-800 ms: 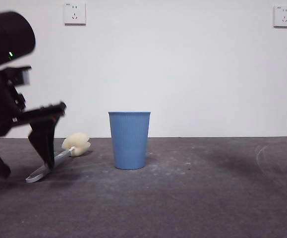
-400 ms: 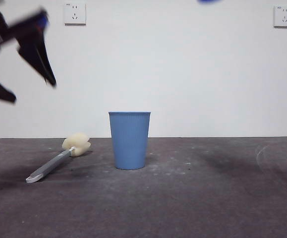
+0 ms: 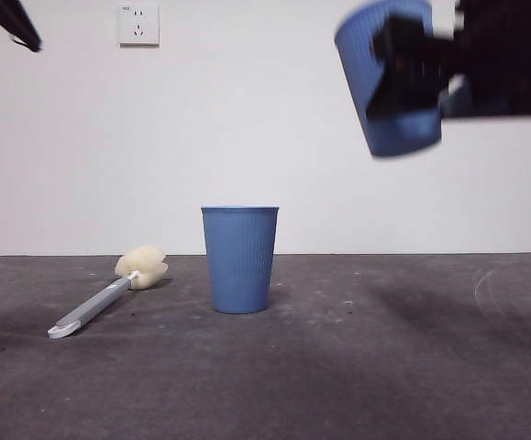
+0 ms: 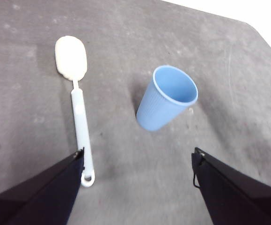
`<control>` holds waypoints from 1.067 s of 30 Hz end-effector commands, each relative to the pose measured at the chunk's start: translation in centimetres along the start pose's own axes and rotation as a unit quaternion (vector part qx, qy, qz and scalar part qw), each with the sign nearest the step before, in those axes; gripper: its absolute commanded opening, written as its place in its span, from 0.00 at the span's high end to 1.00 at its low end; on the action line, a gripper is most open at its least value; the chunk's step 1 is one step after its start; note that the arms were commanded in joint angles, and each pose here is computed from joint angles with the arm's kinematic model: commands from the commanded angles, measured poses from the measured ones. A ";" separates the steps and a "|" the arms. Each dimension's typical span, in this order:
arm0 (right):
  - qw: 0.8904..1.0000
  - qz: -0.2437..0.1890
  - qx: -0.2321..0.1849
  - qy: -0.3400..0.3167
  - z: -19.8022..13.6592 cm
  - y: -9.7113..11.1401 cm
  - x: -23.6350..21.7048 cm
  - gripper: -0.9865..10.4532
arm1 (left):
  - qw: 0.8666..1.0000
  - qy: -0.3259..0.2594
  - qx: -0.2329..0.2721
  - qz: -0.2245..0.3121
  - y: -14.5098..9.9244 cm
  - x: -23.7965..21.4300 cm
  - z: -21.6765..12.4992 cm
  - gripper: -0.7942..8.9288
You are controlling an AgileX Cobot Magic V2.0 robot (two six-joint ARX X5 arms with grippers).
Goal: Pick up the cup brush,pick up the cup,insert the brush into the cup,clean the cup,put the cup brush back,put the cup back to the fixed position on the table
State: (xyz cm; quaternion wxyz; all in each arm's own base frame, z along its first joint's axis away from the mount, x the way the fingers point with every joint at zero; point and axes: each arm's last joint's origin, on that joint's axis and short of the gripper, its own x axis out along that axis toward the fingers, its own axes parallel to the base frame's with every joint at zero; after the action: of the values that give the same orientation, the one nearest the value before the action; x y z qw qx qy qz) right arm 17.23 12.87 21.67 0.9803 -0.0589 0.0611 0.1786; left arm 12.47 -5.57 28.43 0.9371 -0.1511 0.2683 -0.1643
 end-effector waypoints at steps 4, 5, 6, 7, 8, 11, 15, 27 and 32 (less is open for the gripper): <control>1.000 0.017 0.016 -0.002 -2.5 -1.0 3.4 0.93 | 1.000 0.007 0.017 -0.007 0.1 -0.8 -0.5 0.52; 1.000 0.018 0.017 -0.003 -3.0 -1.1 3.9 0.93 | 1.000 0.007 0.020 -0.007 0.1 -0.9 -0.5 0.52; 1.000 0.016 0.018 -0.002 -3.5 -1.3 4.4 0.93 | 1.000 0.008 0.025 -0.006 0.1 -0.9 -0.5 0.52; 1.000 0.010 0.019 0.002 -4.2 -1.4 5.0 0.93 | 1.000 0.009 0.027 -0.006 0.1 -0.9 -0.5 0.52; 1.000 0.006 0.020 0.005 -4.7 -1.6 5.4 0.93 | 1.000 0.011 0.028 -0.005 0.1 -0.8 -0.5 0.52; 1.000 0.007 0.026 0.013 -6.3 -2.0 6.4 0.93 | 0.999 0.012 0.034 -0.005 0.1 -0.8 -0.5 0.52; 0.999 0.021 0.034 0.022 -7.8 -2.1 8.0 0.93 | 0.999 0.012 0.038 -0.005 0.1 -0.8 -0.5 0.52; 0.998 0.035 0.032 0.037 -9.1 -1.6 11.8 0.93 | 0.999 0.016 0.048 -0.004 0.2 -0.8 -0.6 0.52; 0.998 0.034 0.031 0.053 -10.0 -1.7 12.0 0.93 | 0.998 0.023 0.051 -0.001 0.2 -0.8 -0.7 0.52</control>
State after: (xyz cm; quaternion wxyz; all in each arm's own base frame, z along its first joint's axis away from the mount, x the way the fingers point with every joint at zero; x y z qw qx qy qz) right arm 27.86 14.02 10.44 0.9700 -0.0412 0.1201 0.2073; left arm 11.45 -5.17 28.17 0.9368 -0.1069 0.2817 -0.1779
